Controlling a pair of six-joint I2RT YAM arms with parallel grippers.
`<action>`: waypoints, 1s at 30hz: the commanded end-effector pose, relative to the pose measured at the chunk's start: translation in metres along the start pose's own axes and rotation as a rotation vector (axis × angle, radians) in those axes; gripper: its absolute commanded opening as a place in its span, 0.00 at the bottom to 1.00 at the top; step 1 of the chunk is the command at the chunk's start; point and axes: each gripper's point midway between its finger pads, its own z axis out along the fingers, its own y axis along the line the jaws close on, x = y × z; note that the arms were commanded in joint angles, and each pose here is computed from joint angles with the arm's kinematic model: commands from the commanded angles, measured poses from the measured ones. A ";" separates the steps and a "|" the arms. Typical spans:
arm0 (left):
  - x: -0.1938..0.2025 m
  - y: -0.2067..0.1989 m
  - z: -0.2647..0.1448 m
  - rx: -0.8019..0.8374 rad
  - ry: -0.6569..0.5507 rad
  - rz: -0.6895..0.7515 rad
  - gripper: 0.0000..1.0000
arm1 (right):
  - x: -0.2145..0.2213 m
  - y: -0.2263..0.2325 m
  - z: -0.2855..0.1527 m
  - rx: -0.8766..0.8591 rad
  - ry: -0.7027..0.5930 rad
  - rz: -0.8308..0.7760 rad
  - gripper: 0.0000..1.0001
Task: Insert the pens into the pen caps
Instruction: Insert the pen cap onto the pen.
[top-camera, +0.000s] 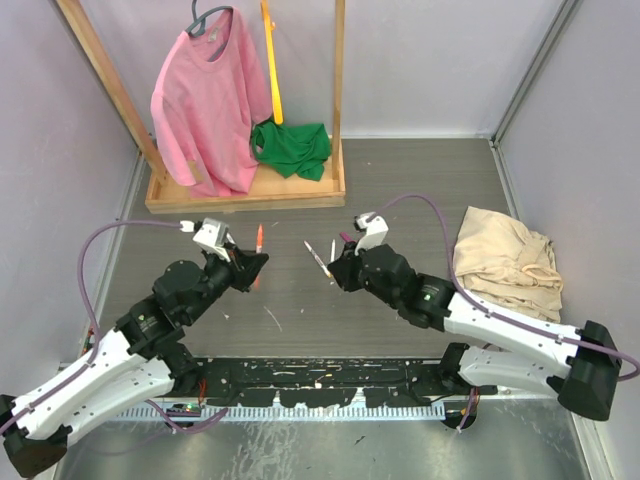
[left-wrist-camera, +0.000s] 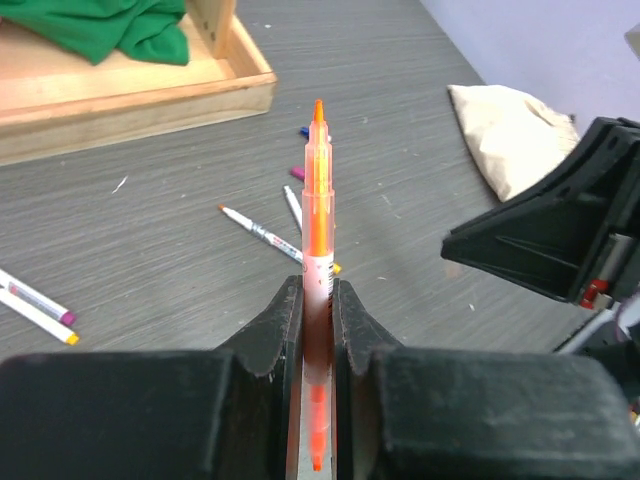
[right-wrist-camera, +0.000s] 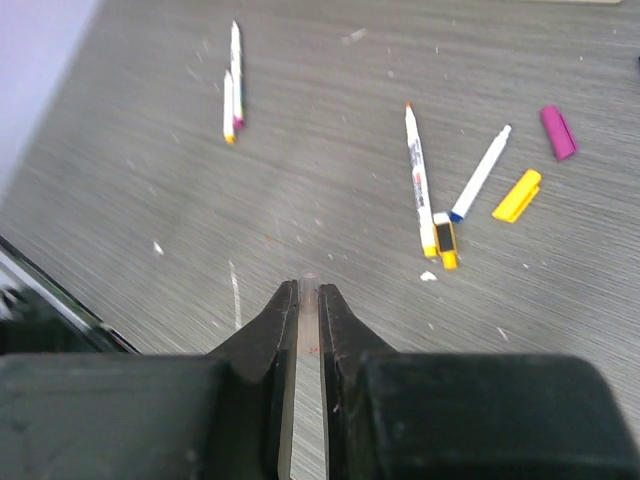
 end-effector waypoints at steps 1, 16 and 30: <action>-0.013 -0.024 -0.010 0.091 0.071 0.005 0.00 | -0.052 0.011 -0.012 -0.072 -0.276 0.245 0.00; -0.038 -0.076 -0.008 0.343 0.150 0.252 0.00 | -0.125 0.042 -0.065 -0.431 -0.700 0.496 0.00; -0.042 -0.118 -0.007 0.572 0.156 0.277 0.00 | -0.174 0.060 -0.105 -0.617 -0.926 0.573 0.00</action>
